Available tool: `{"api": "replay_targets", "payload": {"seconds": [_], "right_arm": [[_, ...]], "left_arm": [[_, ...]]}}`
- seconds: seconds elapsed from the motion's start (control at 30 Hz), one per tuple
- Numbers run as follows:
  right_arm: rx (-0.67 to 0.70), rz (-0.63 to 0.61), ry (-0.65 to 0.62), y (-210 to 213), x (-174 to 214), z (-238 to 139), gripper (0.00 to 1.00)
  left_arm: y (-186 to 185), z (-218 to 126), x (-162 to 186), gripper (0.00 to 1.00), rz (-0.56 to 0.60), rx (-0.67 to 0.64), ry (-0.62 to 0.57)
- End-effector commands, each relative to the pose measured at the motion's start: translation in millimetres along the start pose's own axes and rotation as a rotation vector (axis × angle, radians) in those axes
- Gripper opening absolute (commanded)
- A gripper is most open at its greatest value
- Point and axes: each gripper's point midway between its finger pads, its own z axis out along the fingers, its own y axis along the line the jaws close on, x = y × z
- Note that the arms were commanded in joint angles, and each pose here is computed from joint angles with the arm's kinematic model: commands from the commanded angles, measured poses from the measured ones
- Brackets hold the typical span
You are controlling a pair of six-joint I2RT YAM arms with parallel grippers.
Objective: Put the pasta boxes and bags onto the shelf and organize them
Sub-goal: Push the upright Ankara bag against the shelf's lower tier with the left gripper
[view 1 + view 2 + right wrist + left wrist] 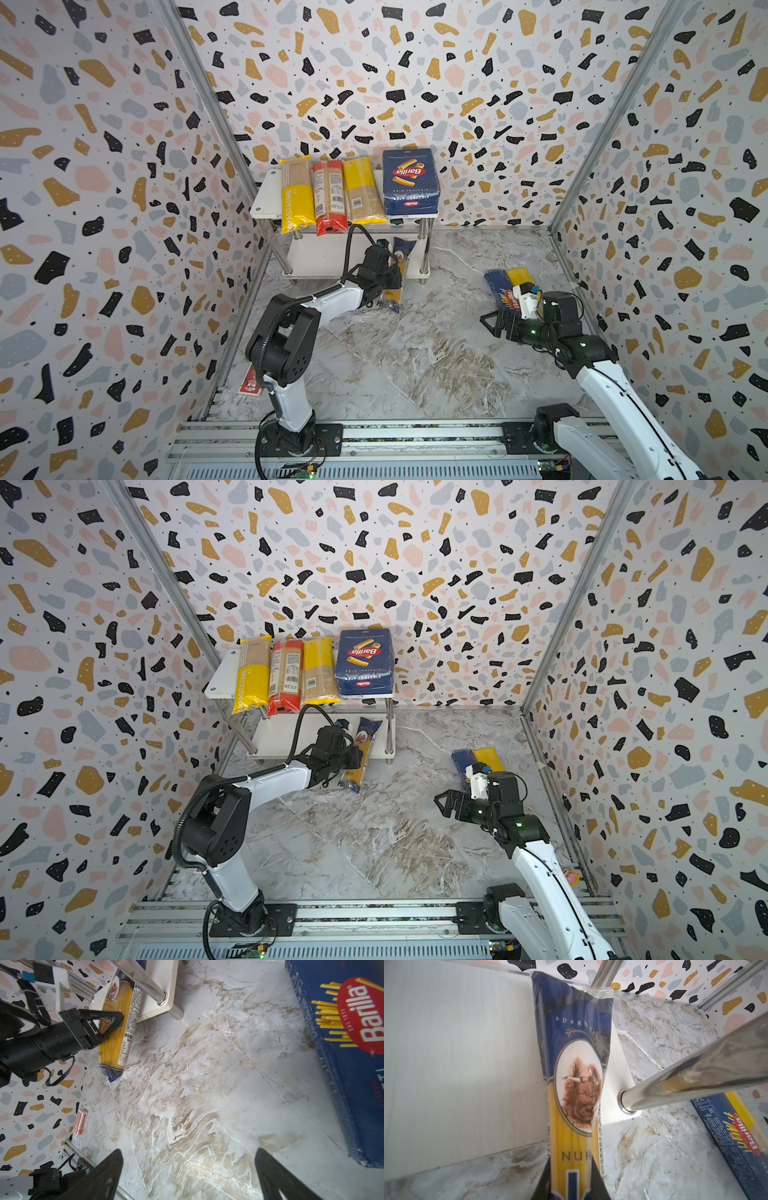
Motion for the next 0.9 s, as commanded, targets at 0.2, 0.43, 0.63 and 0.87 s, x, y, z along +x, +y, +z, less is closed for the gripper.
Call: {"api": "replay_targets", "payload": {"seconds": [0.2,0.43,0.63,0.87], "right_arm": [[-0.001,0.004,0.004,-6,-3,3,0.99],[0.002,0.011,0.003,-9,-4,5,0.99],[0.006,0.011,-0.003,-9,-5,3,0.99],[0.005,0.012,-0.001,-10,-4,4,0.99]], "left_arm": [[-32,-10,-96,0.0,0.035,0.089,-0.263],[-25,4,-102,0.0,0.022,0.08,-0.262],[-21,16,-103,0.0,0.004,0.082,-0.257],[-15,21,-99,0.0,-0.01,0.066,-0.249]]}}
